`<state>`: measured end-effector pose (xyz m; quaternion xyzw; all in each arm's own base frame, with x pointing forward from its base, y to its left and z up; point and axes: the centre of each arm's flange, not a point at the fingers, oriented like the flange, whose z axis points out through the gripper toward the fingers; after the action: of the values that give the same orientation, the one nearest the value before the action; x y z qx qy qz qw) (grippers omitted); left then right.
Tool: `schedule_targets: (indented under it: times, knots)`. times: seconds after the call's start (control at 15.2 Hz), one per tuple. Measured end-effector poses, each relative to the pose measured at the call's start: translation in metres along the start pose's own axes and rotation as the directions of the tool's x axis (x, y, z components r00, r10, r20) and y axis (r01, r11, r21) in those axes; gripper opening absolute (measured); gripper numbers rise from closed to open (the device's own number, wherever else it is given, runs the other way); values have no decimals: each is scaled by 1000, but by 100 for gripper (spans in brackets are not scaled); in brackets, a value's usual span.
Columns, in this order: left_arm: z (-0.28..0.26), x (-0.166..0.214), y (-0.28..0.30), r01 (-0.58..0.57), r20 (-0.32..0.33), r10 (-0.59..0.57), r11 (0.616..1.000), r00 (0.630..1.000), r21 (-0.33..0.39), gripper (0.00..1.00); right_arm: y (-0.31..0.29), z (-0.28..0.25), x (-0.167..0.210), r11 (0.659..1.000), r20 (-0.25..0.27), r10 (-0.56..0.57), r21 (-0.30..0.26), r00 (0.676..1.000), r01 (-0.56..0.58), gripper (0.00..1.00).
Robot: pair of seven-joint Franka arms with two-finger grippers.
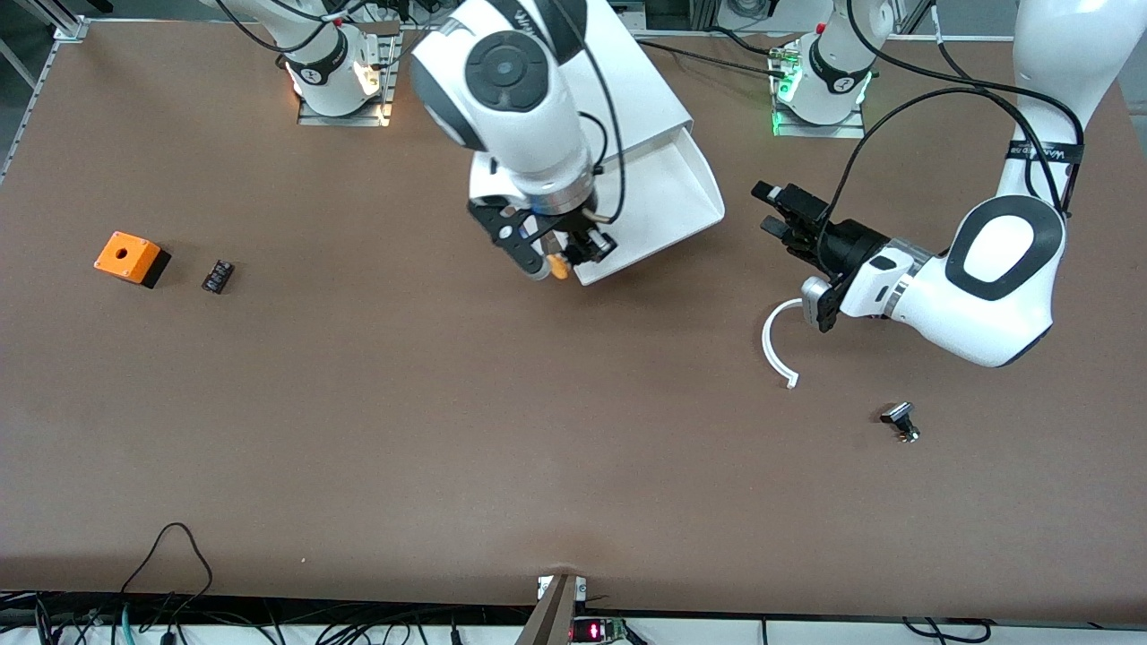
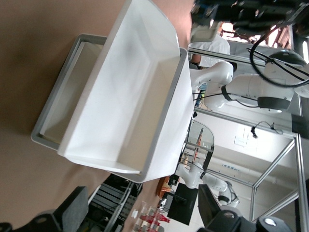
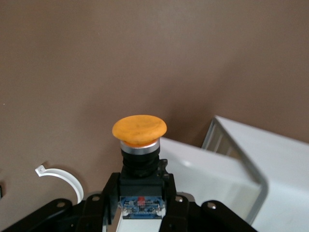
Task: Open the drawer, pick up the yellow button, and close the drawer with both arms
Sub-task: 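Lift the button out with the right gripper while the left gripper withdraws, then push the drawer shut with the left gripper while the right gripper carries button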
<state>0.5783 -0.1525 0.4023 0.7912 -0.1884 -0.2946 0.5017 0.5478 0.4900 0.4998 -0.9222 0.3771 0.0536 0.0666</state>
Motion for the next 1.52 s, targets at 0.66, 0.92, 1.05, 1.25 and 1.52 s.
schedule_targets:
  times: [0.66,0.92,1.05,1.25,1.52]
  knots:
    - [24,22,119,231,-65,-225,869,972,438,100,76,-9,217,893,90,-415,-153,905,424,41]
    - [28,19,156,387,-253,-294,661,922,643,100,107,2,275,838,109,-495,-201,862,507,41]
    - [23,16,175,432,-343,-263,550,902,715,100,121,5,297,812,114,-530,-215,840,542,41]
    - [3,10,188,466,-412,-223,509,883,724,100,148,17,338,767,100,-596,-223,797,601,41]
    - [-23,13,173,503,-451,-233,514,862,695,100,206,49,389,710,85,-667,-229,740,666,41]
